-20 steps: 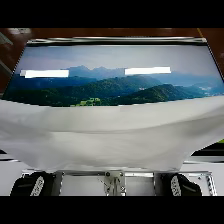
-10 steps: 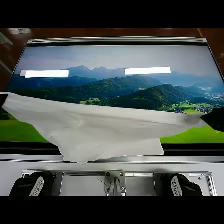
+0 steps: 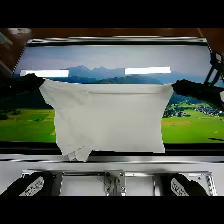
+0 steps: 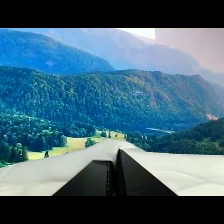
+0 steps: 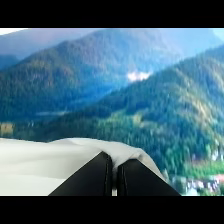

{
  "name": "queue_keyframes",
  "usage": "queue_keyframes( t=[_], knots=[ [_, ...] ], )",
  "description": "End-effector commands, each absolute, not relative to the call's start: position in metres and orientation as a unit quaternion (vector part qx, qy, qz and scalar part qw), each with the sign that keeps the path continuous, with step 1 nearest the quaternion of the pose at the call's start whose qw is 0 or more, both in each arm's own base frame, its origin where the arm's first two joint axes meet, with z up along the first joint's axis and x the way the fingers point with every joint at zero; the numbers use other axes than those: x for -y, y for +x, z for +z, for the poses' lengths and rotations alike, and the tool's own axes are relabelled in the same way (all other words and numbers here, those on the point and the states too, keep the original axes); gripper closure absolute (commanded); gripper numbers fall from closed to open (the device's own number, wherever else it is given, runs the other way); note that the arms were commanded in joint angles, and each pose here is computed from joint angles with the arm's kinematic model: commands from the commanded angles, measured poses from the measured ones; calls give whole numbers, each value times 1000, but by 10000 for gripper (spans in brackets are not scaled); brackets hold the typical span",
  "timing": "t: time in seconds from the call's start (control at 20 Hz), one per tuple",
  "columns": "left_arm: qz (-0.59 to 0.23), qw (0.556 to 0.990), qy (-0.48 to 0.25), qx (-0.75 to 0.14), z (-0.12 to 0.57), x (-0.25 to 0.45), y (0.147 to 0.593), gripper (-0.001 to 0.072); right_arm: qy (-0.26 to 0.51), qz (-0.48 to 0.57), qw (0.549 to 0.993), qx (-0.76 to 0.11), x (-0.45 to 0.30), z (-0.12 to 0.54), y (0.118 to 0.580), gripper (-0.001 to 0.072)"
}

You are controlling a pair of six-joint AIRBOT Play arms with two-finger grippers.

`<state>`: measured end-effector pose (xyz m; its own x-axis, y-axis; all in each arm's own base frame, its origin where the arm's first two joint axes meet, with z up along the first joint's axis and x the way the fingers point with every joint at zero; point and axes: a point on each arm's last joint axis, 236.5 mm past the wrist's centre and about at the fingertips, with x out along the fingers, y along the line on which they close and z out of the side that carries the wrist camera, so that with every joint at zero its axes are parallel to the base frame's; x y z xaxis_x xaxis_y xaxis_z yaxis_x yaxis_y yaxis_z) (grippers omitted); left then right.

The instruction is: Fold the shirts.

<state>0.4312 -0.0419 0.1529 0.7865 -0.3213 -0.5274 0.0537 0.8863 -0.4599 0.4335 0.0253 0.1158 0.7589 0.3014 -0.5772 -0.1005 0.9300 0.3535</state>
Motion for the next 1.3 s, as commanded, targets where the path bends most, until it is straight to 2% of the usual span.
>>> queue_keyframes(
  t=[0.0, 0.15, 0.45, 0.6, 0.85, 1.0, 1.15, 1.25],
  knots=[
    [-71, 927, -218, -297, 110, 25, 479, 669, 128, 52, 967, -215, -33, 110, 507, 645],
    [-82, 940, -171, -285, 90, 32, 500, 669, 115, 33, 974, -194, -46, 88, 530, 645],
    [-96, 918, -161, -351, 15, 61, 509, 668, 122, 46, 949, -288, -61, 6, 528, 644],
    [-124, 890, -161, -408, -16, 76, 492, 668, 127, 62, 937, -319, -71, -8, 520, 645],
    [-169, 835, -111, -512, -38, 65, 442, 669, 150, 65, 926, -340, -57, -2, 509, 644],
    [-185, 798, -120, -561, -46, 56, 413, 669, 211, 77, 877, -424, -58, -25, 477, 645],
    [-182, 785, -121, -580, -50, 53, 403, 669, 204, 73, 834, -507, -57, -58, 444, 645],
    [-172, 779, -127, -590, -53, 52, 400, 669, 199, 59, 825, -525, -52, -66, 436, 645]
  ],
)
